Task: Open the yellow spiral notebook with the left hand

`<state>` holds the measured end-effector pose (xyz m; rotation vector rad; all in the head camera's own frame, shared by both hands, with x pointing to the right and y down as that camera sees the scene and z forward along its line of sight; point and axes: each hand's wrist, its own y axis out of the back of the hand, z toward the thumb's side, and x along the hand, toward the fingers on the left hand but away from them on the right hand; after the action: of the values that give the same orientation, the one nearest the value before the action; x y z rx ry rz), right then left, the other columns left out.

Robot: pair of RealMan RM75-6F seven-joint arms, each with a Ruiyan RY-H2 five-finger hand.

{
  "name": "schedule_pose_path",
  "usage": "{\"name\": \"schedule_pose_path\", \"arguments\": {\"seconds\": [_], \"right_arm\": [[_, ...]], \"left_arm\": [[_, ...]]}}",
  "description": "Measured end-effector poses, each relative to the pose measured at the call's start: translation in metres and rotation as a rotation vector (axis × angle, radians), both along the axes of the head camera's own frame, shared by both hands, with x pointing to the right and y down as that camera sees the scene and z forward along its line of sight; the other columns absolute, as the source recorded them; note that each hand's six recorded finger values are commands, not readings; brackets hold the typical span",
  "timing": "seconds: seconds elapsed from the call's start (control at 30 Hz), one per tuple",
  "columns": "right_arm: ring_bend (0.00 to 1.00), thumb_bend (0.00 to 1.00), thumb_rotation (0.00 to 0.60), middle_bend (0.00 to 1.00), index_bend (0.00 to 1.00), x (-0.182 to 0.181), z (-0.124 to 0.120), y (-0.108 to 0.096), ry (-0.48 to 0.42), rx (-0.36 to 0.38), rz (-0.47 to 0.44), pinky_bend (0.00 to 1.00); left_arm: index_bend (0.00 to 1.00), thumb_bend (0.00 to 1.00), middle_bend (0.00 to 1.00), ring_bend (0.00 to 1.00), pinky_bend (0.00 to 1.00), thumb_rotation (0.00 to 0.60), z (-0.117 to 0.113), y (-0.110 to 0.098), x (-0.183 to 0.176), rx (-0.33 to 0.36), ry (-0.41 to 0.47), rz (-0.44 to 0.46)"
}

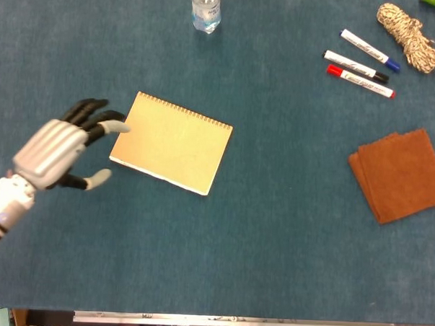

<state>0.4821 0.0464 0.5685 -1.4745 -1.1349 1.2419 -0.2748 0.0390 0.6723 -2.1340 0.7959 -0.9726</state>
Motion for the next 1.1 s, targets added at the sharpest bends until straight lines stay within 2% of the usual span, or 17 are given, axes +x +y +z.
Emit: {"name": "schedule_pose_path", "arguments": {"seconds": [0.1,0.17,0.2,0.4,0.57,0.8,1.1], "right_arm": [[0.19,0.19,0.6,0.3,0.38,-0.002,0.004,0.001,0.0,-0.012,-0.004,0.3],[0.19,0.19,0.6,0.3,0.38,-0.004,0.006,0.001,-0.002,-0.02,-0.007,0.3],[0.19,0.19,0.6,0.3,0.38,-0.004,0.007,0.002,-0.003,-0.023,-0.009,0.3],[0.19,0.19,0.6,0.3,0.38,-0.004,0.007,0.004,-0.001,-0.024,-0.009,0.3],[0.19,0.19,0.6,0.3,0.38,-0.002,0.01,0.004,-0.002,-0.029,-0.005,0.3],[0.18,0.19,0.6,0.3,0.38,-0.001,0.014,0.002,-0.005,-0.038,-0.004,0.3],[0.19,0.19,0.6,0.3,0.38,0.002,0.018,0.0,-0.005,-0.048,0.001,0.3]], "left_arm": [[0.22,0.27,0.16,0.0,0.0,0.524,0.009,-0.006,0.019,-0.029,-0.004,0.043],[0.21,0.26,0.15,0.0,0.0,0.409,0.016,-0.01,0.032,-0.043,-0.01,0.063],[0.21,0.26,0.15,0.0,0.0,0.378,0.019,-0.012,0.04,-0.045,-0.015,0.075],[0.2,0.26,0.15,0.0,0.0,0.274,0.036,-0.024,0.072,-0.024,-0.061,0.117],[0.19,0.26,0.15,0.0,0.0,0.238,0.05,-0.032,0.093,-0.034,-0.105,0.141],[0.19,0.26,0.15,0.0,0.0,0.218,0.067,-0.042,0.113,-0.045,-0.164,0.163],[0.19,0.26,0.16,0.0,0.0,0.216,0.081,-0.051,0.148,-0.059,-0.172,0.177]]}}
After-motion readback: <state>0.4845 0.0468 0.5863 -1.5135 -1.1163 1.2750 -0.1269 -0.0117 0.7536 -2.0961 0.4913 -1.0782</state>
